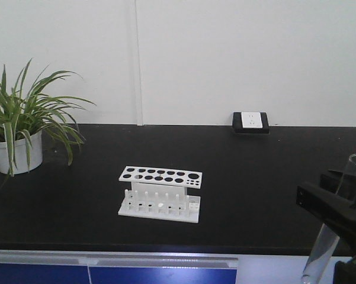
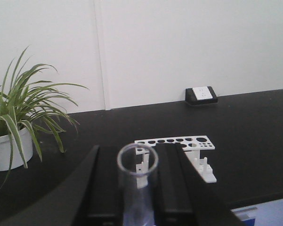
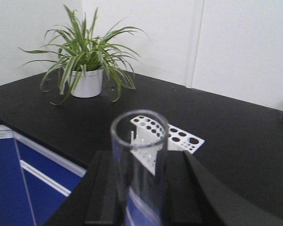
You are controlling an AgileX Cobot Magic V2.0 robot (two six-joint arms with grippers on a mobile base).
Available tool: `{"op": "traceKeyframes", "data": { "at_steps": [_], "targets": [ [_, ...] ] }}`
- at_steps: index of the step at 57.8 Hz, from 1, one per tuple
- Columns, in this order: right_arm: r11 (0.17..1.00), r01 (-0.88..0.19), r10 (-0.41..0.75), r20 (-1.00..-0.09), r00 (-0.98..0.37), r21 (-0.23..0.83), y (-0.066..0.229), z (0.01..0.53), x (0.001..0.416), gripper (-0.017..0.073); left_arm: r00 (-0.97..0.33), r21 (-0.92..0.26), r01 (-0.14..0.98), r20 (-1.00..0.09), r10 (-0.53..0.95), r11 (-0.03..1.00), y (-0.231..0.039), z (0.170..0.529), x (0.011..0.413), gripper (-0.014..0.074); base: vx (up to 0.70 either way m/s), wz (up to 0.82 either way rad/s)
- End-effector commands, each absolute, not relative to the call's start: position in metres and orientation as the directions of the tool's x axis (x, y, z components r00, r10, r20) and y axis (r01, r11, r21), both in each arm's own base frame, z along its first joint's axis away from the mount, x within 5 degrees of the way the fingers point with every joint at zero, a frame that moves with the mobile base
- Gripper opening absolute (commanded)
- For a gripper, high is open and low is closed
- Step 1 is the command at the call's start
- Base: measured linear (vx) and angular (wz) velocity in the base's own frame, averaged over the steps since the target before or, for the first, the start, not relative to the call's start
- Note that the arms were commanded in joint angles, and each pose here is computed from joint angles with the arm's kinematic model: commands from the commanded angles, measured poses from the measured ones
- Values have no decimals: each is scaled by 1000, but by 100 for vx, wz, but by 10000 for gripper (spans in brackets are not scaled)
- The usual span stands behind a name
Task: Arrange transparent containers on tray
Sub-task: 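Drive the base to the counter with the yellow tray, holding both tubes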
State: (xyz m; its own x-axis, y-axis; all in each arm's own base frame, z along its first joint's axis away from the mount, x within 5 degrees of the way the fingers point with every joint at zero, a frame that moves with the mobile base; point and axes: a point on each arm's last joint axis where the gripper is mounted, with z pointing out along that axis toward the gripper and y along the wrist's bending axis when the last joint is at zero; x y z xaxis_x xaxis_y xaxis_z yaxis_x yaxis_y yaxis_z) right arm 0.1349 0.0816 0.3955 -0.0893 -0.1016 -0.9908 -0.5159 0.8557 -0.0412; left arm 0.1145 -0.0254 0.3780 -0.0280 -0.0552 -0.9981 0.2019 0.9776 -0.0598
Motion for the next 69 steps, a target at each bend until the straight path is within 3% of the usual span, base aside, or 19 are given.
{"op": "traceKeyframes", "data": {
  "at_steps": [1,69],
  "targets": [
    [859,-508,-50,-998,23,-55,79,414,133,9,83,-64,235,-993,-86,970,-27,398,111,128,-35,8],
    [859,-509,-47,-999,21,-51,79,414,133,9,81,-64,235,-993,-86,970,-27,398,111,128,-34,7]
  ]
}}
